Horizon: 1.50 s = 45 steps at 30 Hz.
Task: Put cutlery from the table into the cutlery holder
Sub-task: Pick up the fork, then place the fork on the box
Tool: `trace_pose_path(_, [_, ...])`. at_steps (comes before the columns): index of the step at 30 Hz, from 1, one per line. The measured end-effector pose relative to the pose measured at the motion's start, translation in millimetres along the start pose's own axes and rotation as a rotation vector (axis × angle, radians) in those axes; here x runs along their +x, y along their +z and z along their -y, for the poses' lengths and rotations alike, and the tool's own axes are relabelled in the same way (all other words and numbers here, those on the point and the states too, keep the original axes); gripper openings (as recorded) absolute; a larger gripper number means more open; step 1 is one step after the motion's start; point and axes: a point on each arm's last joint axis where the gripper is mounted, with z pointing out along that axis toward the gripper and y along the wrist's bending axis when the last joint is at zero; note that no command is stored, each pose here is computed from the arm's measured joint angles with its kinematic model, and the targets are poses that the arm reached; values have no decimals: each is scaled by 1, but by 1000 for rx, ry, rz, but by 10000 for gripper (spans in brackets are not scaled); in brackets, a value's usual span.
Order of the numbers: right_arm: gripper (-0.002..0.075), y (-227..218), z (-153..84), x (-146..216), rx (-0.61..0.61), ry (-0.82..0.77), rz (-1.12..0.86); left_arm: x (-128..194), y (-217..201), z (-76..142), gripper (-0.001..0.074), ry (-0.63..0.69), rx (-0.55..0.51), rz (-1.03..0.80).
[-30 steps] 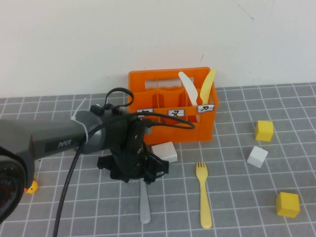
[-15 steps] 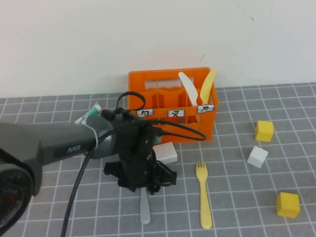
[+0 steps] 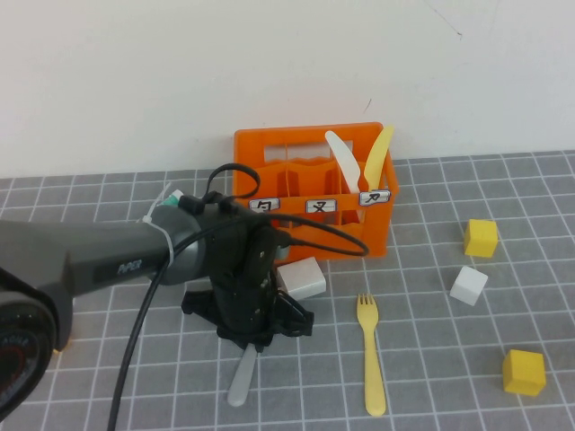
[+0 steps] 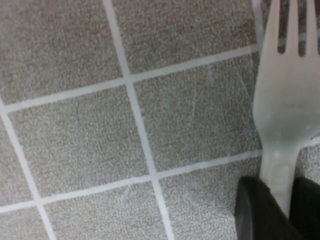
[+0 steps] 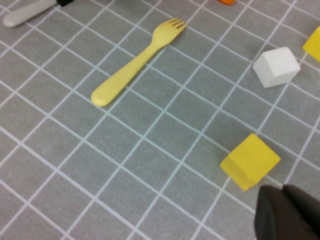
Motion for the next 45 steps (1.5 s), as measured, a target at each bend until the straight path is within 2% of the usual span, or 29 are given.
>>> trace_pose_path(11, [-2,0,0,0,-2,5,5,2,-17,-4,102,39,-19,17])
trace_pose_path(22, [-2,0,0,-1,3,-5,7,1,-108,-13,102,58,37,248])
trace_pose_path(32, [-2,0,0,-1,2,-5,8,0,-190,-18,102,90,159,622])
trace_pose_path(41, [-2,0,0,-1,2,-10,10,-17,-214,-5,102,139,325,946])
trace_pose_path(45, [-2,0,0,-1,2,-12,10,-27,-217,4,102,213,371,1088])
